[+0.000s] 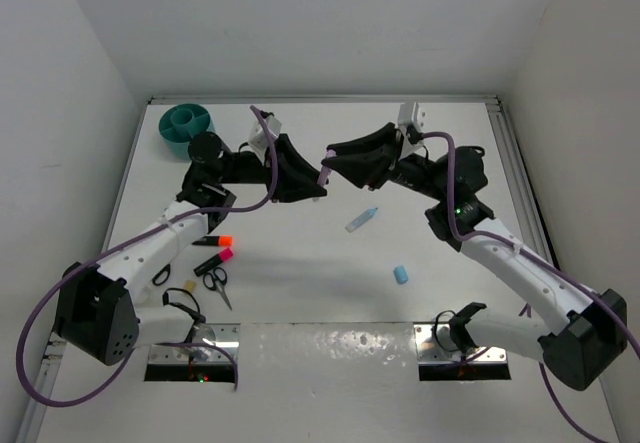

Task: Sort the stationery into containers
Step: Close the pen cap on the pen, then place the pen in the storage box.

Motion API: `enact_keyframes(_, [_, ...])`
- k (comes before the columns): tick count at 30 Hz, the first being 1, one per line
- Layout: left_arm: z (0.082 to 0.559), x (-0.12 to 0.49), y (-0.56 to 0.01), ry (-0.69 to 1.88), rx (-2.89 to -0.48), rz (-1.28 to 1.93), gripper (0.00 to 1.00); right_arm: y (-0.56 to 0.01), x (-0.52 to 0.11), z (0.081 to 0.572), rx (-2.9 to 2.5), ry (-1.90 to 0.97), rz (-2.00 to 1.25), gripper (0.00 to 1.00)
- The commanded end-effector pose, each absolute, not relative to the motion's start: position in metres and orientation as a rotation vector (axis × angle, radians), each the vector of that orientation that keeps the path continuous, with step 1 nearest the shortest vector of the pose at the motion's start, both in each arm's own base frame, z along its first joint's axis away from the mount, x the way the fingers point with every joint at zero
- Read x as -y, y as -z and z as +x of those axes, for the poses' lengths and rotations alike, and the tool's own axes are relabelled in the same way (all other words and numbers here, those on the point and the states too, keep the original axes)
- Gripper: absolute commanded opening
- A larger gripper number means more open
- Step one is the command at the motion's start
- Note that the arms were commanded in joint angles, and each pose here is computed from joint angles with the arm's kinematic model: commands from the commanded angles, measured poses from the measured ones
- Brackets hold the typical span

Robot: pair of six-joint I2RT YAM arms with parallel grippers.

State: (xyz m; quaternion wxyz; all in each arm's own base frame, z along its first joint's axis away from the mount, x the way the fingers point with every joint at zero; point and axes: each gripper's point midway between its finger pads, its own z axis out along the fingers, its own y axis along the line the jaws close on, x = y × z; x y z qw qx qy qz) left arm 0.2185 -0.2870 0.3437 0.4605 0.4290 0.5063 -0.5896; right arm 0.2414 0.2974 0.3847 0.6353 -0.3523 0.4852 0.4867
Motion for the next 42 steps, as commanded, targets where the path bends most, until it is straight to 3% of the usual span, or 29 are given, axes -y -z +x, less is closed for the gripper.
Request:
enact_keyframes(1, [0.200, 0.283, -0.444, 1.263, -0.822, 1.017, 0.00, -0.245, -0.328, 0.198, -1.590, -1.394, -0.994, 0.00])
enact_keyframes(14, [0.213, 0.276, -0.437, 1.211, -0.869, 1.016, 0.00, -0.234, -0.321, 0.193, -1.645, -1.380, -0.980, 0.00])
enact_keyframes(17, [0.217, 0.278, -0.423, 1.191, -0.910, 1.035, 0.00, -0.256, -0.321, 0.198, -1.606, -1.394, -0.973, 0.31])
enact_keyframes(18, [0.219, 0.278, -0.418, 1.179, -0.926, 1.041, 0.00, -0.262, -0.321, 0.199, -1.596, -1.393, -0.973, 0.48])
enact_keyframes(22, [0.237, 0.274, -0.376, 1.072, -1.059, 1.079, 0.00, -0.302, -0.315, 0.214, -1.528, -1.341, -0.932, 0.70])
enact_keyframes(24, [0.247, 0.268, -0.357, 1.028, -1.147, 1.078, 0.00, -0.323, -0.309, 0.218, -1.472, -1.324, -0.911, 0.75])
enact_keyframes(33, [0.347, 0.192, -0.341, 0.600, -1.464, 0.700, 0.00, -0.349, -0.276, 0.239, -1.417, -1.190, -0.842, 0.81])
enact_keyframes(39, [0.431, 0.036, -0.322, 0.054, -1.724, 0.107, 0.00, -0.342, -0.270, 0.255, -1.434, -1.183, -0.828, 0.82])
enact_keyframes(42, [0.453, -0.012, -0.296, -0.013, -1.794, -0.027, 0.00, -0.344, -0.271, 0.268, -1.426, -1.200, -0.829, 0.82])
